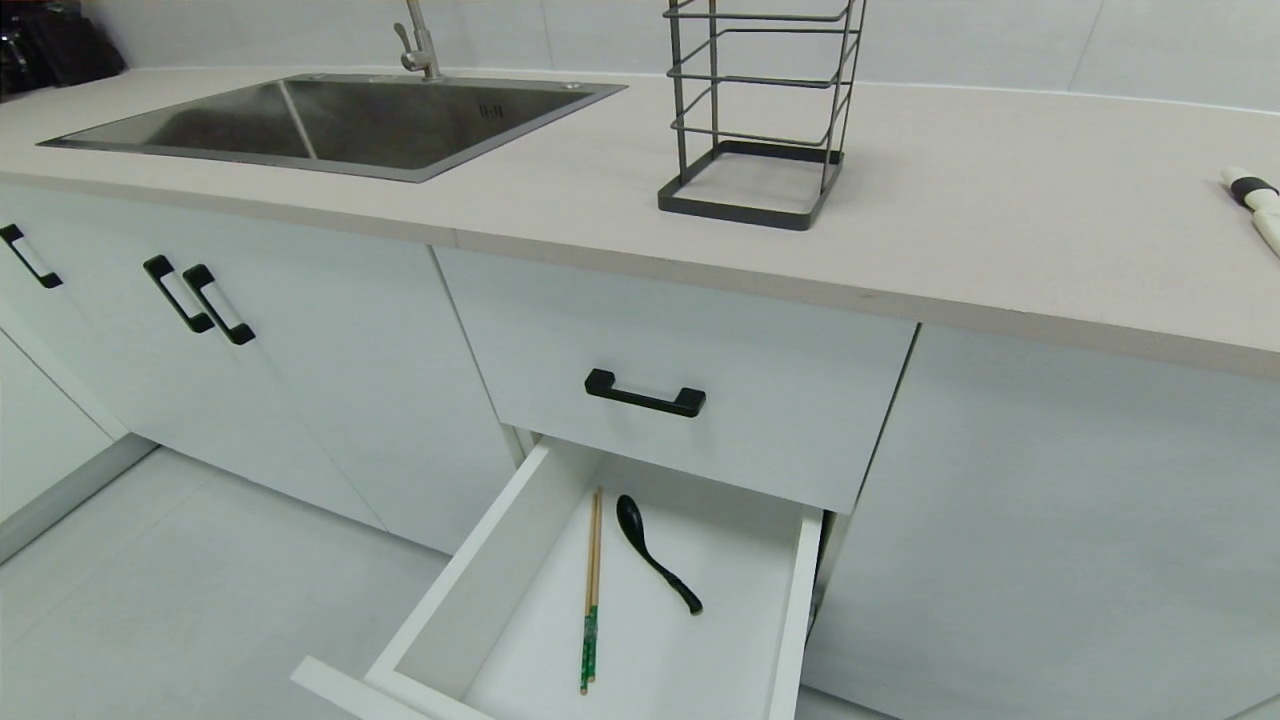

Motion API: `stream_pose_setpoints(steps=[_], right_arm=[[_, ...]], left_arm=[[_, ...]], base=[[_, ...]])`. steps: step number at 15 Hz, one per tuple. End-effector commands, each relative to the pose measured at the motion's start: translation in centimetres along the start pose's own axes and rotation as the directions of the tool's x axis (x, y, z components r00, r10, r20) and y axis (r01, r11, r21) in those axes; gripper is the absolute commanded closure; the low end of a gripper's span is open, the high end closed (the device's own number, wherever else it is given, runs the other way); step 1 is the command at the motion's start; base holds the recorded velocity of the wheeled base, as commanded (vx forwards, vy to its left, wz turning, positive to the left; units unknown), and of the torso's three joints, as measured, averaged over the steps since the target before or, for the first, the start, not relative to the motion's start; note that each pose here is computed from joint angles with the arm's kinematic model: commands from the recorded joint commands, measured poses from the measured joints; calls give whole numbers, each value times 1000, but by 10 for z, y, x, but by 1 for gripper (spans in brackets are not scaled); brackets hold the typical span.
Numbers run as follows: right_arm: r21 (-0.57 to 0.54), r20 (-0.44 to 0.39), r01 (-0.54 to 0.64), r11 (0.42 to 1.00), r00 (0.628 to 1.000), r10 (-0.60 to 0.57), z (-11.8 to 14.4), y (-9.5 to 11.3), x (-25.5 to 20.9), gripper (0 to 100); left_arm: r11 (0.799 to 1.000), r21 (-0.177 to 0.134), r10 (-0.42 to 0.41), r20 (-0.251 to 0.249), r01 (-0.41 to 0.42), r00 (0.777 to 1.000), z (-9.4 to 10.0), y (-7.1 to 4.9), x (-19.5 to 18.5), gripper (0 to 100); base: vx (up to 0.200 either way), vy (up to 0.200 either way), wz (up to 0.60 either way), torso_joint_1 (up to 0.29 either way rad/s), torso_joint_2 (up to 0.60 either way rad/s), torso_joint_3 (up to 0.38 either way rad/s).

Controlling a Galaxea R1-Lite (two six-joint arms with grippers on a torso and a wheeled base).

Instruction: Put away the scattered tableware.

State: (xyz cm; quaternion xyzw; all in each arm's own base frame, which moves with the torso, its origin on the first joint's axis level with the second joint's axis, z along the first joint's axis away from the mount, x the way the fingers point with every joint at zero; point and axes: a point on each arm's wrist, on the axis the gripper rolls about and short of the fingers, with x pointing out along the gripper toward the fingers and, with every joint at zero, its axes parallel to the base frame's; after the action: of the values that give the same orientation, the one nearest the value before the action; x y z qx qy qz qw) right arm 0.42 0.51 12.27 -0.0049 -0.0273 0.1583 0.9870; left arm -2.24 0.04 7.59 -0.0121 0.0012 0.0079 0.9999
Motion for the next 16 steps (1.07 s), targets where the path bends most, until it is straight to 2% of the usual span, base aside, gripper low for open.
stream_pose_setpoints(steps=[1,2,3,4,5,6,7,9,11,12,13,14,16], right_arm=[[-38,180,148,988,974,-139,-19,9,-31,0],[-26,163,189,982,970,-182,-23,8,-30,0],[-18,135,215,976,968,-211,-26,7,-30,0],[-9,104,246,969,964,-243,-29,6,-29,0],[5,53,286,958,957,-286,-34,5,-29,0],[16,-28,335,942,942,-334,-43,4,-30,0],[19,-69,360,933,931,-358,-46,4,-30,0],[15,-57,360,933,932,-358,-46,4,-30,0],[20,-54,360,933,932,-359,-45,4,-30,0],[20,-54,360,933,932,-359,-45,4,-30,0],[17,-54,360,933,932,-359,-45,4,-30,0],[17,-55,358,933,932,-357,-46,4,-30,0],[16,-55,353,936,935,-351,-46,4,-30,0]], left_arm=[[999,13,-40,-5,40,999,0,-1,0,0],[997,51,-62,19,61,998,1,-1,0,0],[994,54,-103,137,97,985,18,-3,-4,0],[984,69,-176,254,163,951,46,-5,-8,0],[974,70,-226,280,215,933,69,-7,-8,0],[963,58,-267,284,261,921,87,-7,-6,0],[938,60,-346,264,342,900,101,-8,-1,0],[891,51,-454,164,452,876,111,-11,18,0],[822,9,-570,42,570,821,111,-16,39,0],[796,-36,-605,-42,604,795,107,-18,52,0],[787,-79,-617,-116,612,778,105,-21,63,0],[779,-107,-626,-164,617,762,103,-23,72,0],[769,-138,-638,-220,624,738,101,-26,84,0]], base=[[0,0,0,0,0,0],[0,0,0,0,0,0],[0,0,0,0,0,0],[0,0,0,0,0,0],[0,0,0,0,0,0],[0,0,0,0,0,0],[0,0,0,0,0,0],[0,0,0,0,0,0],[0,0,0,0,0,0],[0,0,0,0,0,0],[0,0,0,0,0,0],[0,0,0,0,0,0],[0,0,0,0,0,0]])
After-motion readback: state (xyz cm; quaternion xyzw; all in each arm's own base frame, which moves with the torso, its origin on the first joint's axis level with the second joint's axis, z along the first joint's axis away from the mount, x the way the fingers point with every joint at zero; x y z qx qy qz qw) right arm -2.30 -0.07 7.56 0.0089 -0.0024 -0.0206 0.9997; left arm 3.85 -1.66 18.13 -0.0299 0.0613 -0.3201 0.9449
